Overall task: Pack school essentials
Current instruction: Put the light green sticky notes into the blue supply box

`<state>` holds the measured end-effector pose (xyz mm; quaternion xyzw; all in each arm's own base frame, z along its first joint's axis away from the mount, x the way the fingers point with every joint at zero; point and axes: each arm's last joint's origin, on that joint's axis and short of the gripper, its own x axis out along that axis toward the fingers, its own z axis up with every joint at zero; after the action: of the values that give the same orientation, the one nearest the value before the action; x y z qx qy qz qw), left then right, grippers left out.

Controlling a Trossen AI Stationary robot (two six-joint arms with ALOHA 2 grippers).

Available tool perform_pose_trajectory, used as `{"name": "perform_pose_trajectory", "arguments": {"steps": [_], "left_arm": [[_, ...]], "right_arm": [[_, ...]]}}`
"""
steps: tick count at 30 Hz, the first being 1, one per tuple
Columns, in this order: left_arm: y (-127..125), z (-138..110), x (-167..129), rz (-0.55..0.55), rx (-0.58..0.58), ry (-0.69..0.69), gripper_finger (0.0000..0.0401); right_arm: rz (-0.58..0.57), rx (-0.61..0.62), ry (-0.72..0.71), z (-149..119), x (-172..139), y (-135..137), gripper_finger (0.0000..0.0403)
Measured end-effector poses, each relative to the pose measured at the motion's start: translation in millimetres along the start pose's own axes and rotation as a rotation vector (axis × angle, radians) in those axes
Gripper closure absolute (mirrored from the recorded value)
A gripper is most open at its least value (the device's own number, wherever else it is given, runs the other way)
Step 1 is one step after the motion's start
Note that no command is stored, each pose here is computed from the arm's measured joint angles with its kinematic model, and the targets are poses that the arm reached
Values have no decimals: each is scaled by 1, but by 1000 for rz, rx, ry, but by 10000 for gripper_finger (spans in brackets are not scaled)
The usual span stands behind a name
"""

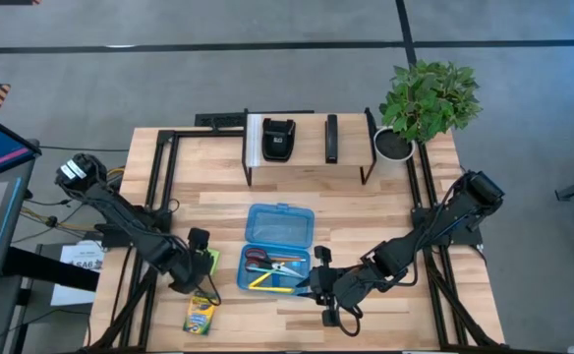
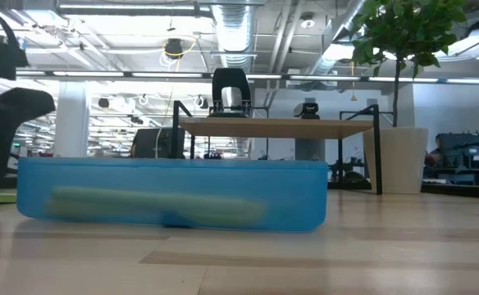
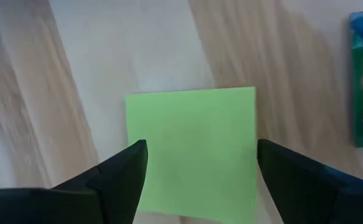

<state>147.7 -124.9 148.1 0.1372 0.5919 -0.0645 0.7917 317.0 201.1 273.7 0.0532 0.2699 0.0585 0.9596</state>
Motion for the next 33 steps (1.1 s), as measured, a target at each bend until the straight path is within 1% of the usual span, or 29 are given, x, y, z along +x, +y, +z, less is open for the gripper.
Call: {"name": "perform_pose_trajectory", "arguments": {"steps": [6,10,13,17,20,24,33], "left_arm": [[6,-4,8,-33,-16,28,114],[9,-8,15,-77,-34,20,114],[11,-10,18,-84,-43,31,114],[11,-10,19,-87,-22,25,130],[11,-9,19,-90,-3,22,159],[11,-9,19,-91,0,16,210],[11,-6,20,-65,-9,-27,354]], "right_arm": [[0,0,0,0,0,0,294],[0,0,0,0,0,0,294],[0,0,0,0,0,0,294],[0,0,0,0,0,0,294],[0,0,0,0,0,0,294],[0,0,0,0,0,0,294],[0,0,0,0,0,0,294]]}}
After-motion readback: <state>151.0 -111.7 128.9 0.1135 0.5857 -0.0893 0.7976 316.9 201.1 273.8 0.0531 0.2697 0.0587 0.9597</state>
